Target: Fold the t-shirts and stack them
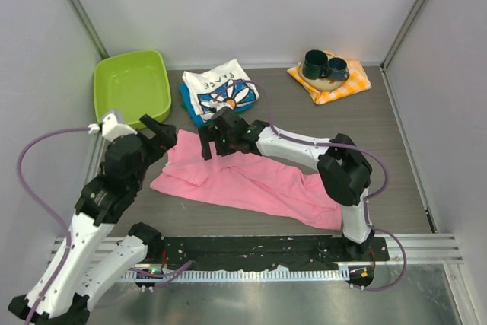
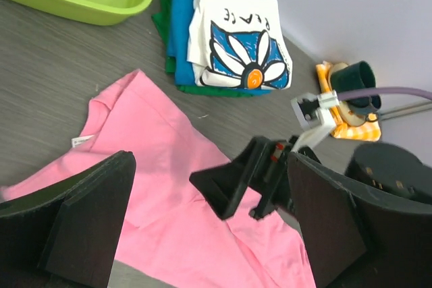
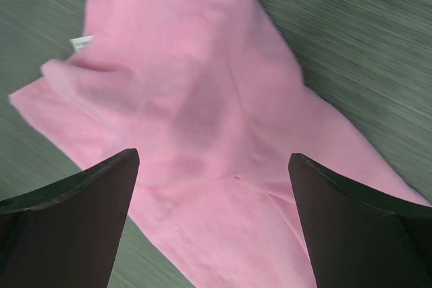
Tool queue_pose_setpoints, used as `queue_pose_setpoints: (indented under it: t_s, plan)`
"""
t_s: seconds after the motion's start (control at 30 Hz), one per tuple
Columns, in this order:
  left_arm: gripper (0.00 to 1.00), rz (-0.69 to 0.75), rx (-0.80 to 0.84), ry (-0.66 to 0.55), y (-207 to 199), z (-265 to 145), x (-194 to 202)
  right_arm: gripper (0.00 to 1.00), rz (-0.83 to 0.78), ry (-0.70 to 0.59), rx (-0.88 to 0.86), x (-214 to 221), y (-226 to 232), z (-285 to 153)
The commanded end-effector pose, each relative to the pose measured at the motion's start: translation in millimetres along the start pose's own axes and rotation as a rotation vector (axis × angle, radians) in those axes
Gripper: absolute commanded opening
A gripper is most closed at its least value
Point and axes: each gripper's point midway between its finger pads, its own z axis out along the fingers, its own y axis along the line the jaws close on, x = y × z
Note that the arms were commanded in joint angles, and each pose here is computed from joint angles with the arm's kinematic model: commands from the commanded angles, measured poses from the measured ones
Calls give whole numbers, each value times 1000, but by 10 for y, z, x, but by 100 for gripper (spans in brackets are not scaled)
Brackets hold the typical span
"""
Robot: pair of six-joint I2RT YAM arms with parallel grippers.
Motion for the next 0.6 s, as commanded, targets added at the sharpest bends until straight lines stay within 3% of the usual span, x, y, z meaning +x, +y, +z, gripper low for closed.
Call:
queue_pose_setpoints:
  t_s: [0.0, 0.27, 0.57]
  plan:
    - [100, -7, -90, -26, 375, -191, 22, 100, -49, -107, -280, -550, 695, -72]
    - [100, 15, -121, -6, 595, -251, 173, 99, -24, -30, -516, -591, 1238, 258]
    - [100, 34, -128, -38, 614, -315, 63, 100, 79, 72, -563, -336, 1317, 616]
